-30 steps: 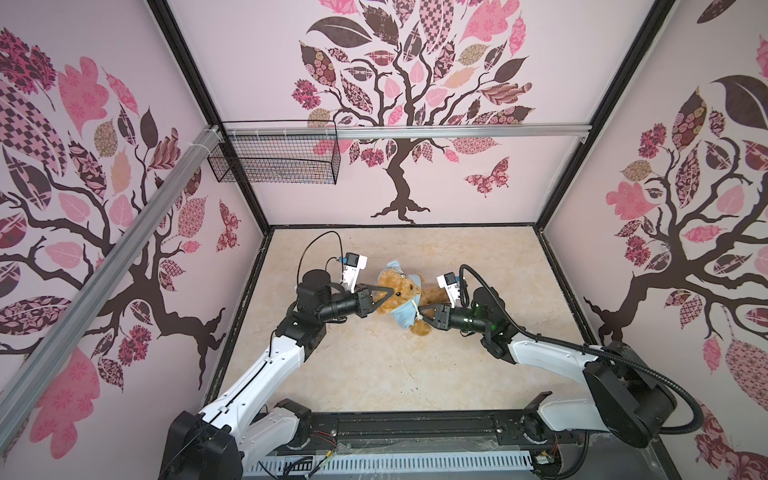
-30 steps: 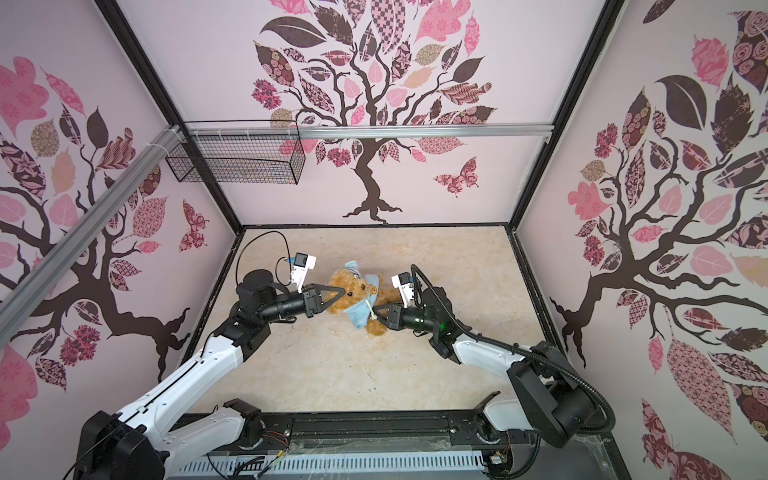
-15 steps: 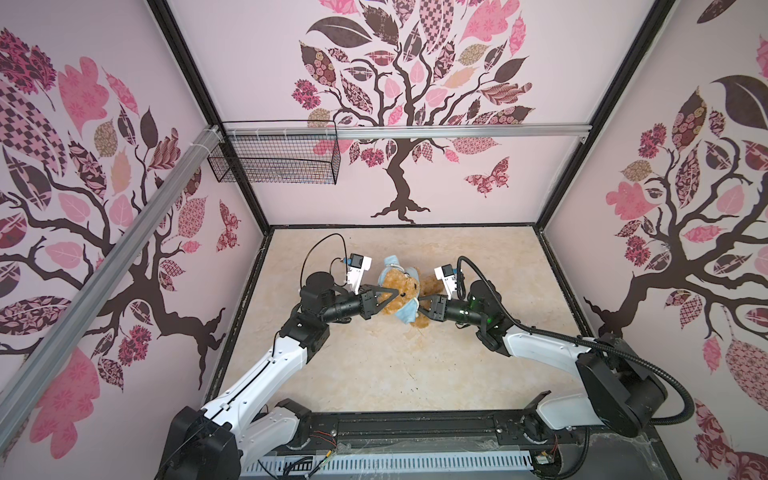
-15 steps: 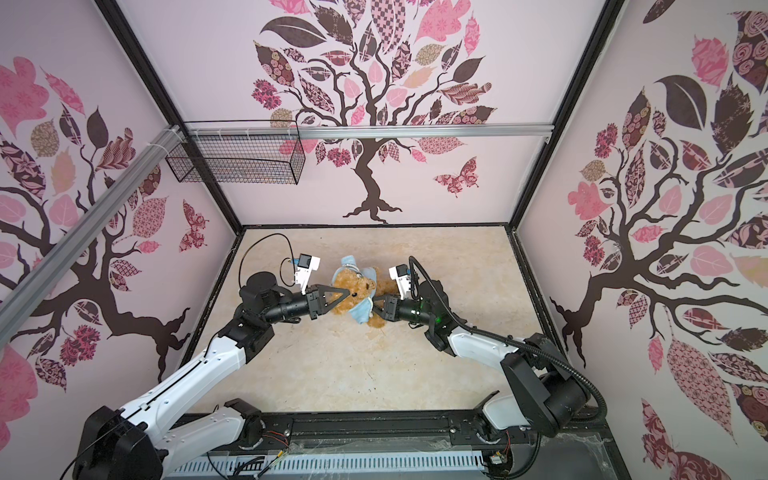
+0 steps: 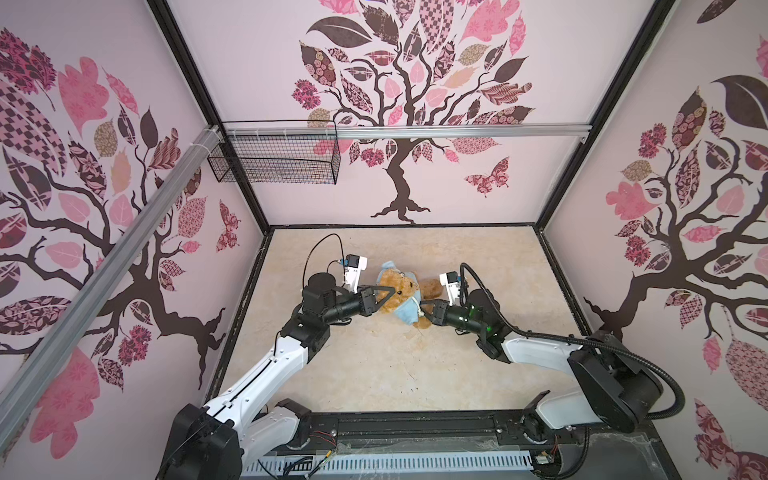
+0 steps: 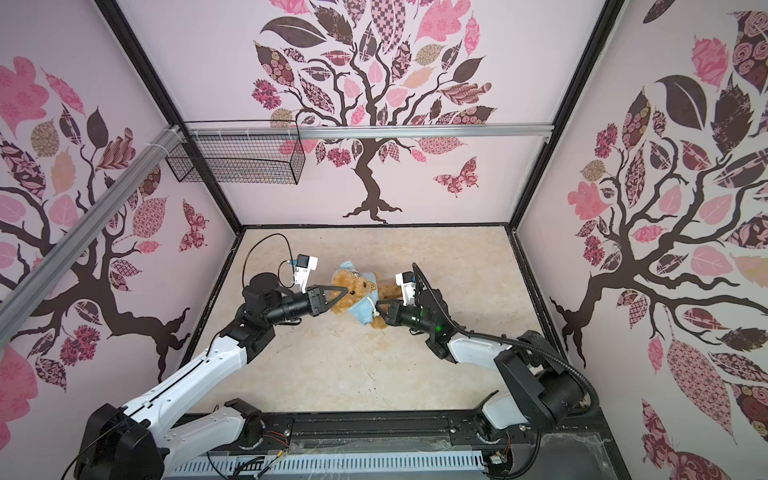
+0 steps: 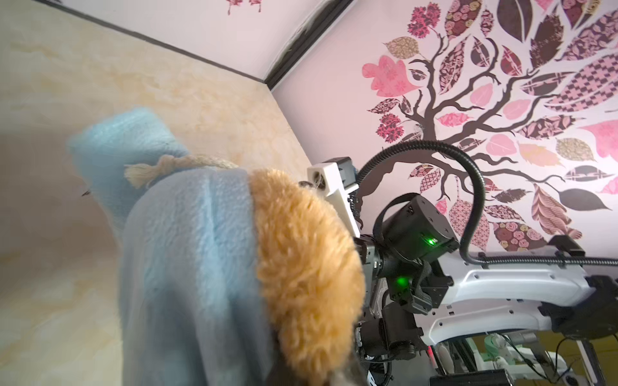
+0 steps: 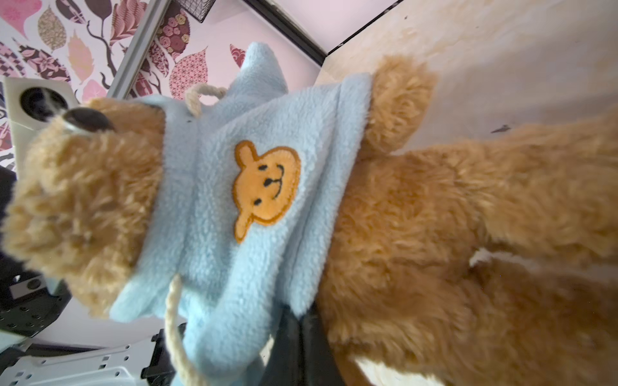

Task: Dress the teddy bear

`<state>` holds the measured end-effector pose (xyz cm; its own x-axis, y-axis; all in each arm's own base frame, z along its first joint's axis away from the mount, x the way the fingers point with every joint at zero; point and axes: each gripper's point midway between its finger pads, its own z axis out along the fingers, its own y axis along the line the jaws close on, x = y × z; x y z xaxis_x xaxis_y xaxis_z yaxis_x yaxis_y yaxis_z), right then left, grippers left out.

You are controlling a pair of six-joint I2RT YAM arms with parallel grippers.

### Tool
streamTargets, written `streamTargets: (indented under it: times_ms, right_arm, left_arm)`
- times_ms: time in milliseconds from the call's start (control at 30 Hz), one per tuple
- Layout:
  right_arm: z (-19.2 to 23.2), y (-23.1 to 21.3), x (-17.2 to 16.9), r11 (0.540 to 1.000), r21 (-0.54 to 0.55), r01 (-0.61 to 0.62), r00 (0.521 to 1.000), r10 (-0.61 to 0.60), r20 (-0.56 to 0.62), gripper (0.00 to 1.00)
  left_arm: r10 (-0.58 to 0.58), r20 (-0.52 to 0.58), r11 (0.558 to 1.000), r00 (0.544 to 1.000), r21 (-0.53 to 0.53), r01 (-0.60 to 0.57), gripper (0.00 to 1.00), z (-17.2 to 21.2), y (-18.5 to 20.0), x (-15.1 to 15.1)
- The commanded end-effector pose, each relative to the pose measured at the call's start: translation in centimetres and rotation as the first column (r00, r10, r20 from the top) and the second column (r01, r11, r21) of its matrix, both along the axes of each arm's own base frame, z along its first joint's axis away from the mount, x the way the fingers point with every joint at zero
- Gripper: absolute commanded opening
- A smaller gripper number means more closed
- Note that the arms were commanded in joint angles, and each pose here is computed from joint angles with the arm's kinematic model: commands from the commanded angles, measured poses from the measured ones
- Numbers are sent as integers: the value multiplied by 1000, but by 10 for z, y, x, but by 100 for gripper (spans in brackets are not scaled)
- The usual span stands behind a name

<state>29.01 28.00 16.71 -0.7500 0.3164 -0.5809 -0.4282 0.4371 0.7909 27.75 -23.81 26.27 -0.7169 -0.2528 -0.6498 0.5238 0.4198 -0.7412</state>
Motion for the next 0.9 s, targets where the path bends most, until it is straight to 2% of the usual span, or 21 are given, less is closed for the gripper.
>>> streamTargets:
  times_ms: [0,300,467,633,867]
  right_arm:
    - [-27,-35,12,973,-142,183,982,-188,-21,0]
    - [-52,-62,6,924,-283,256,961,-275,-26,0]
    - [-66,-85,2,882,-353,311,941,-337,-13,0]
    - [-81,-104,0,841,-420,341,927,-376,-1,0]
    - [-93,-131,1,744,-528,410,897,-434,85,0]
  left_arm:
    - [62,50,997,997,-49,-59,0,18,14,8]
    - [146,44,989,988,-39,-145,0,16,33,18]
    - [219,36,975,975,-36,-218,0,15,46,25]
    - [251,13,964,968,-96,-248,0,23,53,28]
    - [226,-29,947,974,-228,-227,0,43,53,25]
